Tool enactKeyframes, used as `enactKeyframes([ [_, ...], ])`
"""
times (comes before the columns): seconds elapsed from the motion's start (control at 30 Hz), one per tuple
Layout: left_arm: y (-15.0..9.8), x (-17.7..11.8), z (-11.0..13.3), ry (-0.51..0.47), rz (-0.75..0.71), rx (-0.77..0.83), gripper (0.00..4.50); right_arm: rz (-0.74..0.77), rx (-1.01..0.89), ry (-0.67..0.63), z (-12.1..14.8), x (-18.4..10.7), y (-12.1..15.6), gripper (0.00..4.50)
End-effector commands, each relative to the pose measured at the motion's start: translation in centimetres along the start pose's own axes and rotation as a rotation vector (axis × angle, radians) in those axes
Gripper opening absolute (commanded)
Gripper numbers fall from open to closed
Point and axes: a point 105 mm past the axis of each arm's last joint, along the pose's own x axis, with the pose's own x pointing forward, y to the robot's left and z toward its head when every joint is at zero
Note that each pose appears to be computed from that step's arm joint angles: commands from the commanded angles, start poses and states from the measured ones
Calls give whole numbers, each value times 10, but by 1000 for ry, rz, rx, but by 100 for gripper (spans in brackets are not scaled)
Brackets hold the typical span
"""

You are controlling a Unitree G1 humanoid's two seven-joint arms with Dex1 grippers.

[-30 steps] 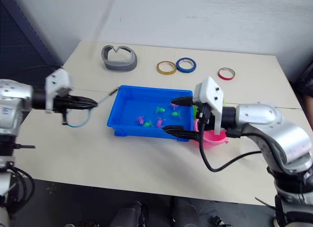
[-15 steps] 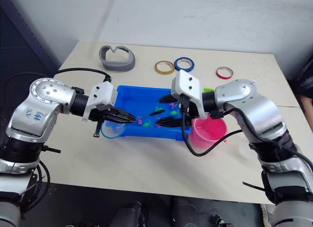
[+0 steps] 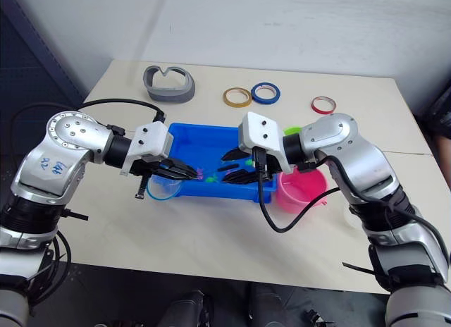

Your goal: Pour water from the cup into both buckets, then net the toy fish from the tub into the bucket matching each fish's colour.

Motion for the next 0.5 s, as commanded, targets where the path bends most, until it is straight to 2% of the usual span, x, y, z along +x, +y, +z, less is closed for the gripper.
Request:
enactKeyframes([
  [0.03, 3, -4, 11, 0, 13, 59, 0, 2, -58, -24, 14, -2, -2, 172],
  [0.07, 3, -4, 11, -1, 12, 60, 0, 4, -61, -25, 13, -2, -2, 142],
  [0.13, 4, -3, 13, -4, 9, 65, 0, 8, -64, -26, 13, -1, -1, 36],
  [0.17, 5, -2, 14, -8, 9, 65, 0, 8, -66, -27, 13, -1, -1, 8],
  [0.43, 7, -3, 16, -57, 7, -3, 0, -7, -67, -31, 13, -1, 0, 8],
  [0.47, 8, -6, 17, -79, 18, -24, 68, -16, -62, -30, 12, -3, 0, 0],
  [0.5, 11, -9, 18, -103, 42, -41, 96, -29, -53, -31, 12, -5, 0, 0],
])
